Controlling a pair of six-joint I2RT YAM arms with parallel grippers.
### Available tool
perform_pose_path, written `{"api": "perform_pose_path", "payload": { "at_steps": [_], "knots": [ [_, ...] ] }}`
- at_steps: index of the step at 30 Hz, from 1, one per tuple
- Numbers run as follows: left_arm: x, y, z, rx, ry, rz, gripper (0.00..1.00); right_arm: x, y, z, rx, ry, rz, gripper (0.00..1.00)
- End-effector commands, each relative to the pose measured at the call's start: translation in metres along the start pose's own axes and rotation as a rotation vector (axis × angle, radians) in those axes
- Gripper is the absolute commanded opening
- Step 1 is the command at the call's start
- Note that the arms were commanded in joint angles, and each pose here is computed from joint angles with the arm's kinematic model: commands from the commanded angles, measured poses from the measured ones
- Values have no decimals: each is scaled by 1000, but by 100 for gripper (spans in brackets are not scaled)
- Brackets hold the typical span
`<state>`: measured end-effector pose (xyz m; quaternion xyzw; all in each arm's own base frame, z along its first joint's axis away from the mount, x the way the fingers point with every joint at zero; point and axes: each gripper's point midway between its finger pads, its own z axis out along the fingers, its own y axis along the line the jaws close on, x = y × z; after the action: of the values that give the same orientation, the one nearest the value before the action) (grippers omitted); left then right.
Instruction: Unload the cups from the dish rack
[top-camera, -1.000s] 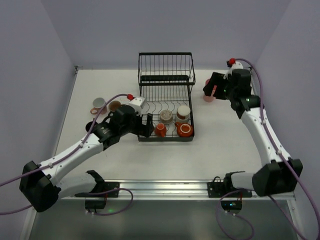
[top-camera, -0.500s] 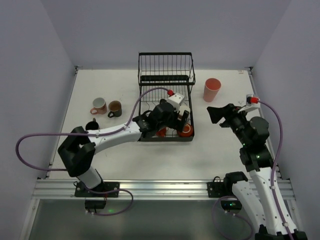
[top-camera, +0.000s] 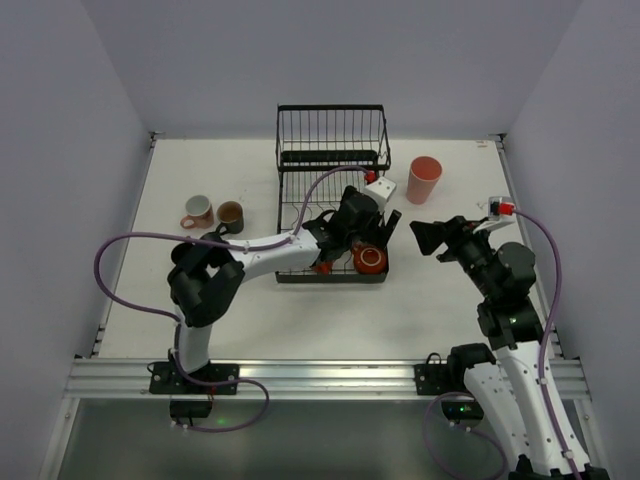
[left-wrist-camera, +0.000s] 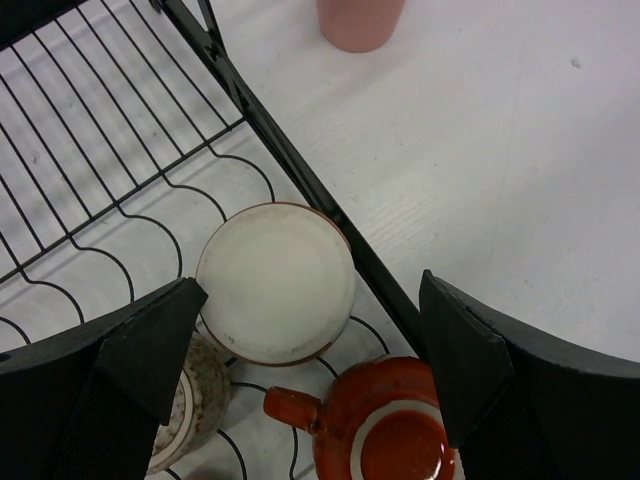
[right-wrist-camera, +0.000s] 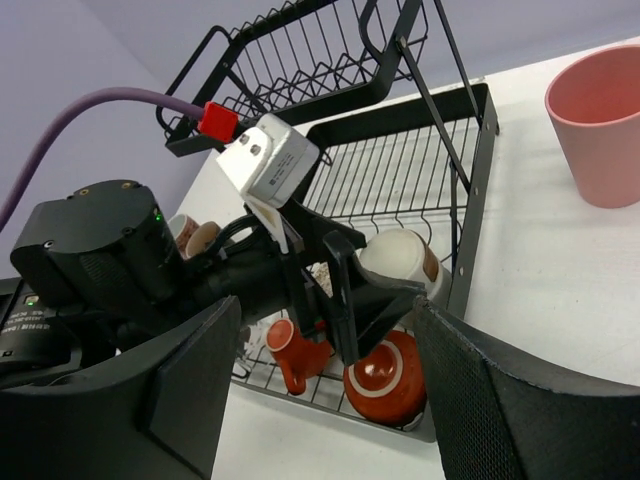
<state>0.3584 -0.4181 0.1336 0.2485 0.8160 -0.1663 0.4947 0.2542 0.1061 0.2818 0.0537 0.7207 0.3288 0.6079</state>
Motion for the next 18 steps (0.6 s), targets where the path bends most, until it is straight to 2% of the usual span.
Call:
{"api": "perform_pose_path", "payload": {
  "at_steps": [1, 11, 18],
  "knots": [
    [-26, 12, 8, -85, -75, 13, 98, -4, 10, 0, -52, -18, -1, 72],
    [-22, 28, 12, -169, -133, 3, 100, 9, 3, 8, -49, 24, 7, 72],
    [-3, 33, 35, -171, -70, 26, 100, 11, 4, 11, -60, 39, 8, 72]
  ]
}}
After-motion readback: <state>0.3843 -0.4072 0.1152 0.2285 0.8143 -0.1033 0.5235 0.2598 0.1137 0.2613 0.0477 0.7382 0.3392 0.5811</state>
